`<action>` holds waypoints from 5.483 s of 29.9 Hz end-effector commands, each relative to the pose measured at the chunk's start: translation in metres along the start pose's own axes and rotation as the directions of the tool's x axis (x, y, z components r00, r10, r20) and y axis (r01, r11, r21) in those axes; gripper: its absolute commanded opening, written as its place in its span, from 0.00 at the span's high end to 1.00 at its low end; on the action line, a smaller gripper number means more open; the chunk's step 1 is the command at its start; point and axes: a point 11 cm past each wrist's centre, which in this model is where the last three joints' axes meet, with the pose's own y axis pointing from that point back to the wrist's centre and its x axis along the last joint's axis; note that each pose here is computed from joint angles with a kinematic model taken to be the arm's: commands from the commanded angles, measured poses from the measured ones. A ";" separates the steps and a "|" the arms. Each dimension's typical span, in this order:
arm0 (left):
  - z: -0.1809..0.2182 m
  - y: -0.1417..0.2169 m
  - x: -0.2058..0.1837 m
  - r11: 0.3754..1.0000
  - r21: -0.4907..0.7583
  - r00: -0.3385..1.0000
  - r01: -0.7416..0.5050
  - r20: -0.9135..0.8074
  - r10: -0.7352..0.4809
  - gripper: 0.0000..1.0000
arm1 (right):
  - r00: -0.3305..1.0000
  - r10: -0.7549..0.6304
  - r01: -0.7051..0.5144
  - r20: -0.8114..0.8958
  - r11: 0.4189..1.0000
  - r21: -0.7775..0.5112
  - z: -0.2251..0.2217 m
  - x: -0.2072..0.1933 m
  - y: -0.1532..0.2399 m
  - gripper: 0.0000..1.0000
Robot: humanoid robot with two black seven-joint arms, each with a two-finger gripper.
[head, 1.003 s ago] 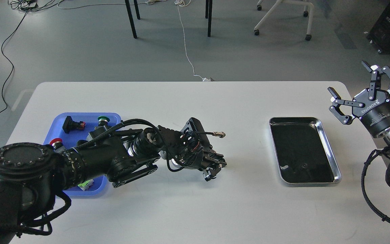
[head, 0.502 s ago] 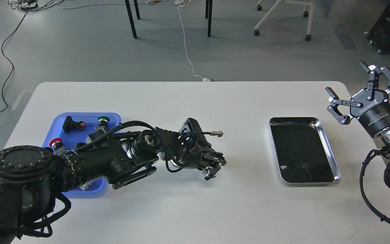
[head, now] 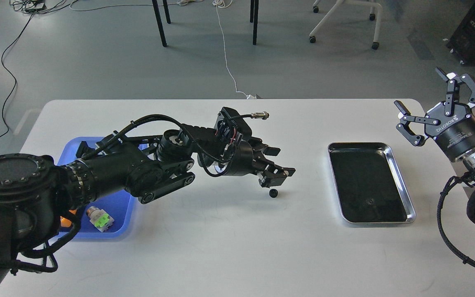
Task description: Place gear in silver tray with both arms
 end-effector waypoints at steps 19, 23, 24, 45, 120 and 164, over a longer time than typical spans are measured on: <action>-0.144 0.234 0.106 0.606 0.422 0.038 -0.674 -0.800 0.599 0.03 | 0.547 -0.649 0.305 -0.529 0.743 -0.596 0.013 -0.136 -0.110 0.01; -0.161 0.256 0.097 0.534 0.537 -0.223 -0.653 -0.810 0.542 0.02 | 0.327 -0.797 0.256 -0.508 0.592 -0.764 0.047 -0.160 -0.113 0.01; -0.163 0.259 0.097 0.525 0.548 -0.256 -0.651 -0.810 0.528 0.02 | 0.267 -0.827 0.240 -0.495 0.554 -0.797 0.054 -0.166 -0.115 0.01; -0.176 0.309 0.086 0.468 0.596 -0.308 -0.652 -0.773 0.554 0.02 | -0.364 -0.918 -0.183 -0.157 0.236 -0.954 0.181 -0.155 -0.111 0.09; -0.180 0.328 0.079 0.453 0.610 -0.307 -0.650 -0.756 0.578 0.02 | -0.413 -0.903 -0.159 -0.122 0.203 -0.966 0.201 -0.142 -0.091 0.79; -0.178 0.323 0.081 0.464 0.603 -0.299 -0.650 -0.763 0.573 0.02 | -0.251 -0.915 -0.351 -0.316 0.390 -0.852 0.081 0.034 -0.009 0.59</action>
